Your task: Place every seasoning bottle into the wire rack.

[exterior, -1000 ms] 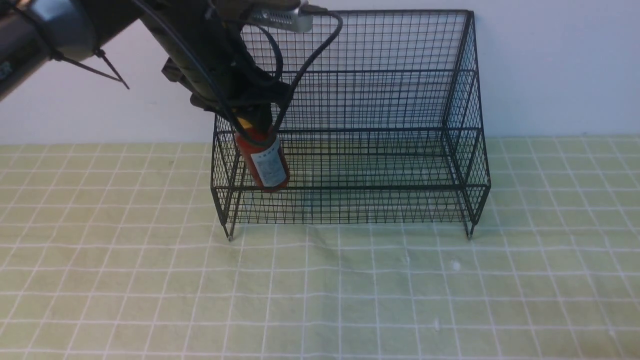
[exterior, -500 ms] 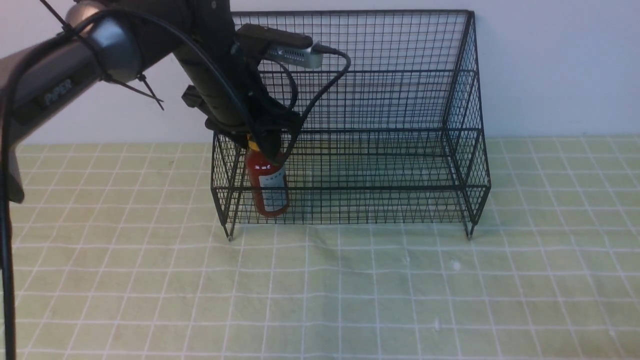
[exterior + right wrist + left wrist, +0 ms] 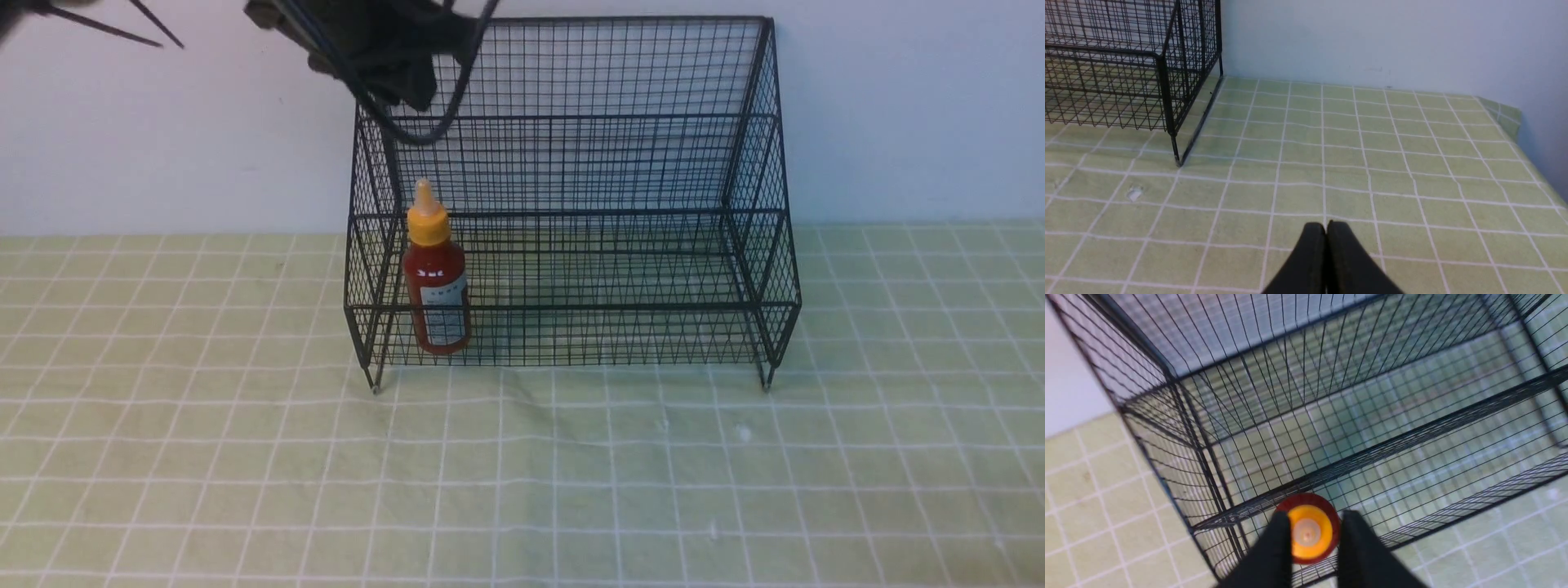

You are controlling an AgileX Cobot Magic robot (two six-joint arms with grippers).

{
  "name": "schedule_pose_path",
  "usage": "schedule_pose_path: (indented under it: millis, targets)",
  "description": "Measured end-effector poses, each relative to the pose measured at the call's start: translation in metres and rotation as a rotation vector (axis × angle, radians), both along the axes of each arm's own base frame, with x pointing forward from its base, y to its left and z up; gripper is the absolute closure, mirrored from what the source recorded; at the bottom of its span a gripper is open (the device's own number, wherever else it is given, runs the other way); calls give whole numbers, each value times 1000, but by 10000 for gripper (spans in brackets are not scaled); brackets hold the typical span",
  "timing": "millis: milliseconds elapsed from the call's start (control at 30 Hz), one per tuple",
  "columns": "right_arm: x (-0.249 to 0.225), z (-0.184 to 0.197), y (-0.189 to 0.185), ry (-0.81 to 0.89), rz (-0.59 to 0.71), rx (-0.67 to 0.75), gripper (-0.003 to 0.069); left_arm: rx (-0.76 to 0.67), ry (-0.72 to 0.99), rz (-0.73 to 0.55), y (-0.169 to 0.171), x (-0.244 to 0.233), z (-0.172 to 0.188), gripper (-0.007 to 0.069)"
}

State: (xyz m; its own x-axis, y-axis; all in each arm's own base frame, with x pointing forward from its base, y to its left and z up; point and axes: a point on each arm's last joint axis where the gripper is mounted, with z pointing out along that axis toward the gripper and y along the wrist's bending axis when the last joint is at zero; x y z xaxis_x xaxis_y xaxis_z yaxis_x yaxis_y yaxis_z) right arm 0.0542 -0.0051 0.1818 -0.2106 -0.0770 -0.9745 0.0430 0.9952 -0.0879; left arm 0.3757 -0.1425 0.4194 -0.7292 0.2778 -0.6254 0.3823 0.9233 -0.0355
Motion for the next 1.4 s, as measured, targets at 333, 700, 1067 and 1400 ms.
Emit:
schedule_pose_path:
  millis: [333,700,1067,1400]
  targets:
    - [0,0,0,0,0,0,672,-120,-219,-1,50,-144,91,632]
    - [0,0,0,0,0,0,672,-271,-558,24,102,-283,36,632]
    - [0,0,0,0,0,0,672,-384,-781,-5,138,-389,-41,632]
    - [0,0,0,0,0,0,672,-332,-925,35,144,-385,-84,632]
